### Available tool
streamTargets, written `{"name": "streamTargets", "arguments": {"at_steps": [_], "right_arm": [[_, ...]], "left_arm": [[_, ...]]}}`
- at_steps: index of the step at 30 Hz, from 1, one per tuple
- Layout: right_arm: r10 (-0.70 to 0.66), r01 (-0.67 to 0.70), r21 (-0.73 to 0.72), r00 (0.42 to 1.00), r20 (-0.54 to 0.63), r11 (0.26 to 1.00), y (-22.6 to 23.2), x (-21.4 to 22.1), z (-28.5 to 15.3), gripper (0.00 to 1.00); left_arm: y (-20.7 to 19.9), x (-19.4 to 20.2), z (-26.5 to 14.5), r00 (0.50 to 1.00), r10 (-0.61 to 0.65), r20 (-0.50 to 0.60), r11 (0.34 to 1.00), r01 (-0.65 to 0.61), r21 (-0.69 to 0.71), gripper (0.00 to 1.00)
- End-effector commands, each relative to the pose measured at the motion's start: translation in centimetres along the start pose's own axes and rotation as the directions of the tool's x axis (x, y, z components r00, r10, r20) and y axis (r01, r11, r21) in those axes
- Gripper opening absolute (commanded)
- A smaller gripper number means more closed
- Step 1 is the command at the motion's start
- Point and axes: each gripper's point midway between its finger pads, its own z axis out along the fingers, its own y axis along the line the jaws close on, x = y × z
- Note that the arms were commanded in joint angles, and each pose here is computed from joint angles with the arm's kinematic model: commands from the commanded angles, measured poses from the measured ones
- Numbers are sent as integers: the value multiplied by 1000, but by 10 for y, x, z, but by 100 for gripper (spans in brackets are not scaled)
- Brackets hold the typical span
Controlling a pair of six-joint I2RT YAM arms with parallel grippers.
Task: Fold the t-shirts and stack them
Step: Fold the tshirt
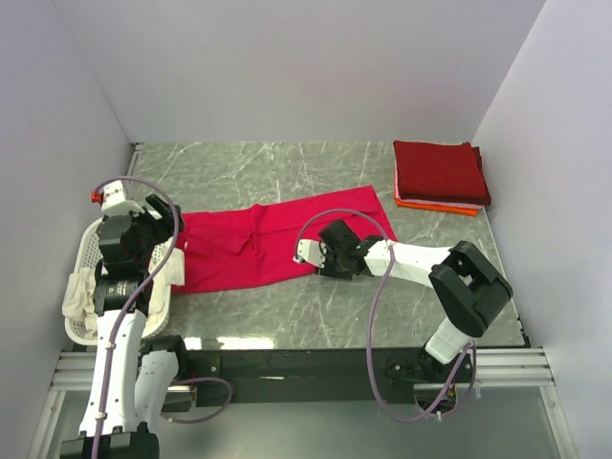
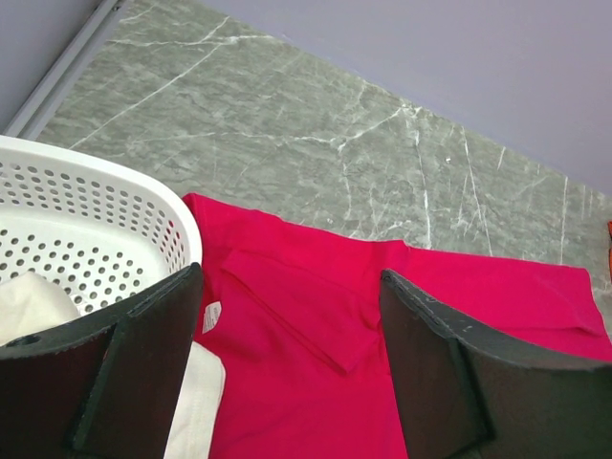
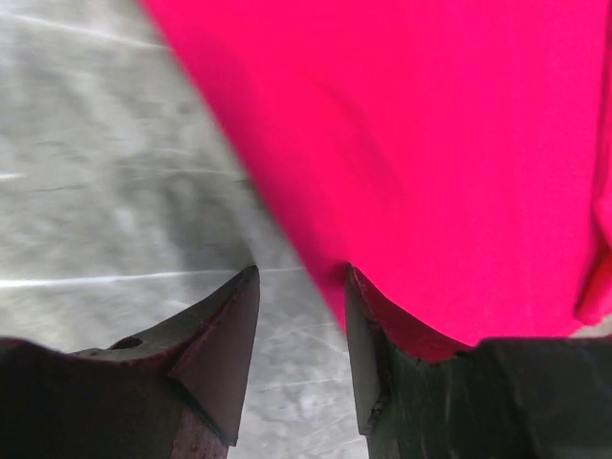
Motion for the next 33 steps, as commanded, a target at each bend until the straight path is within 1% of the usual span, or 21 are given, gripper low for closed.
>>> {"name": "streamTargets", "arguments": {"at_steps": [1, 2, 5, 8, 10, 11, 12, 14, 16, 18, 19, 21, 22, 24, 25, 26, 27, 29, 30, 31, 33], "right_arm": [[-2, 3, 37, 999, -34, 999, -11, 12, 12, 47], [2, -1, 33, 999, -38, 999, -11, 13, 15, 47], [4, -3, 22, 999, -41, 1000, -11, 13, 20, 40], [-1, 1, 4, 999, -50, 1000, -8, 14, 22, 27], [2, -3, -28, 999, -54, 1000, -2, 17, 20, 8], [0, -2, -42, 999, -53, 999, 1, 17, 17, 8], [1, -4, -54, 998, -58, 999, 5, 20, 15, 3], [-14, 6, -104, 998, -67, 995, 17, 25, 7, 0], [-30, 17, -166, 996, -79, 986, 36, 35, -3, 0], [-68, 39, -265, 993, -99, 964, 68, 46, -13, 0], [-81, 54, -279, 993, -84, 959, 77, 45, -20, 0], [-97, 58, -332, 990, -101, 941, 105, 54, -29, 0], [-122, 92, -325, 990, -71, 941, 113, 45, -36, 0], [-139, 116, -363, 989, -38, 925, 126, 36, -46, 1], [-118, 97, -355, 992, -37, 930, 127, 31, -48, 4], [-106, 97, -337, 994, -9, 936, 121, 17, -53, 8], [-95, 91, -338, 995, 7, 937, 119, 10, -55, 21], [-68, 81, -293, 996, 53, 953, 101, -8, -62, 32], [-64, 81, -284, 995, 71, 955, 95, -14, -64, 39], [-62, 85, -288, 994, 87, 954, 92, -19, -67, 42], [-36, 68, -254, 991, 126, 965, 68, -34, -74, 46]], "left_arm": [[-6, -5, 3, 1000, 10, 25, 999, -10, 33, 79], [-7, -6, 2, 1000, 10, 27, 999, -11, 36, 79], [-7, -7, 2, 999, 9, 30, 999, -10, 37, 79], [-8, -5, 3, 1000, 10, 23, 999, -11, 42, 79], [-9, -2, 5, 1000, 5, 11, 999, -6, 53, 79], [-10, 0, 6, 1000, 1, 8, 998, -1, 60, 80], [-11, 2, 8, 1000, -2, -5, 998, 3, 66, 80], [-18, 8, 11, 999, -21, -38, 995, 24, 101, 80], [-20, 17, 17, 996, -35, -85, 993, 44, 113, 80], [-28, 25, 21, 990, -47, -131, 987, 66, 150, 79], [-29, 27, 22, 989, -50, -142, 985, 72, 157, 80], [-35, 34, 25, 982, -61, -179, 978, 94, 186, 80], [-36, 36, 26, 979, -63, -193, 976, 101, 192, 79], [-40, 45, 29, 968, -75, -238, 969, 127, 212, 78], [-41, 50, 30, 963, -80, -259, 967, 138, 214, 78], [-42, 50, 31, 961, -76, -267, 966, 137, 219, 77], [-43, 54, 32, 955, -73, -288, 964, 142, 225, 77], [-42, 57, 32, 951, -60, -303, 965, 133, 227, 76], [-43, 57, 31, 951, -53, -305, 964, 128, 232, 76], [-43, 58, 30, 951, -46, -305, 964, 122, 235, 76], [-42, 56, 26, 956, -27, -291, 966, 101, 240, 76]]}}
